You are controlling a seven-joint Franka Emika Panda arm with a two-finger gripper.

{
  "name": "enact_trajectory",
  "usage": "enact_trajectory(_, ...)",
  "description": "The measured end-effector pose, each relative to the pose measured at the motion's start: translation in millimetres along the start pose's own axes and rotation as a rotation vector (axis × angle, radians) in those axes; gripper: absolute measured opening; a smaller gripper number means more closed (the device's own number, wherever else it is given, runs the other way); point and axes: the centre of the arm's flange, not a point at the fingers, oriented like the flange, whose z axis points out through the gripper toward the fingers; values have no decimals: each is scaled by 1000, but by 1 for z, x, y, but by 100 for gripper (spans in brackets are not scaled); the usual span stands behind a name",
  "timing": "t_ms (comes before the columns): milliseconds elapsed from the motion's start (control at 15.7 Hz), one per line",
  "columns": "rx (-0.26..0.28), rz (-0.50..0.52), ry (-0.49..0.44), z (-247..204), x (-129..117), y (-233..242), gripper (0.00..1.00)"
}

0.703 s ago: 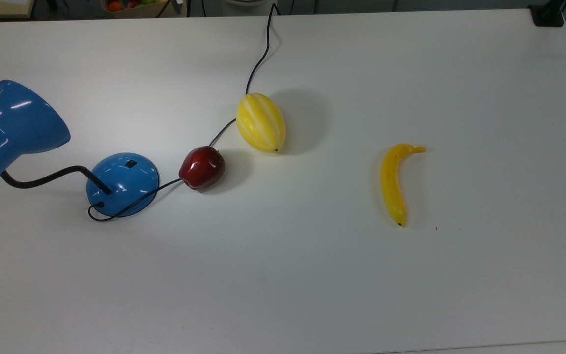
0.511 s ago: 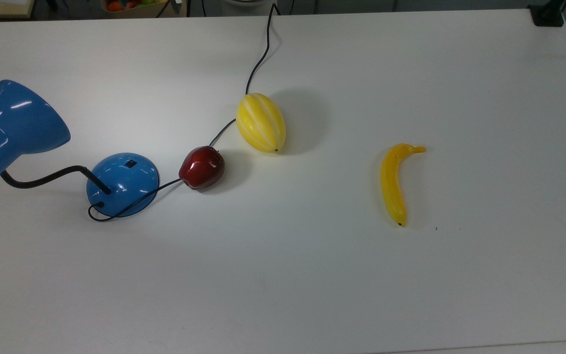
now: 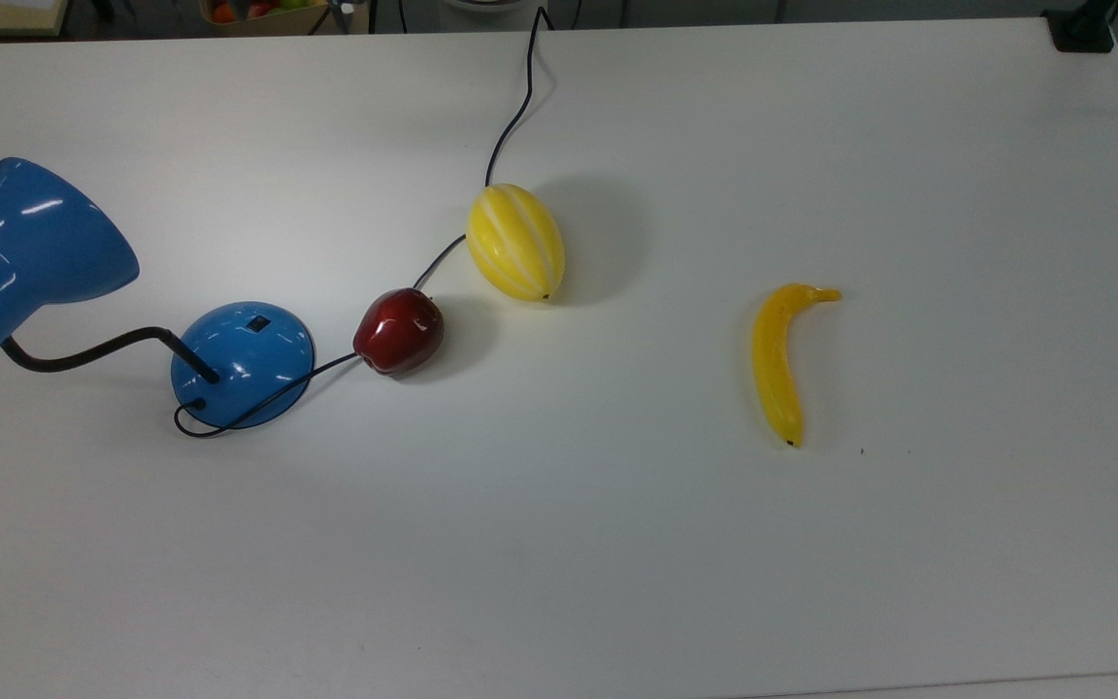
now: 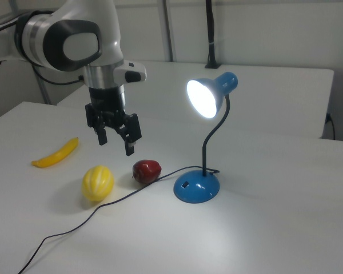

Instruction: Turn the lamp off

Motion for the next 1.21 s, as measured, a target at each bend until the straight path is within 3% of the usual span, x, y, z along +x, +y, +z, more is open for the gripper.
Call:
enact_trajectory(128, -5, 12, 37, 4, 10, 3, 91)
enact_trajectory(383, -15, 106, 162, 14, 38, 24, 45)
enact_trajectory(639, -25, 217, 280, 43, 74, 45, 5)
enact_trajectory(703, -28, 244, 305, 49, 82, 51, 1)
enact_trajectory(1214, -43, 308, 373, 100, 114, 73, 1)
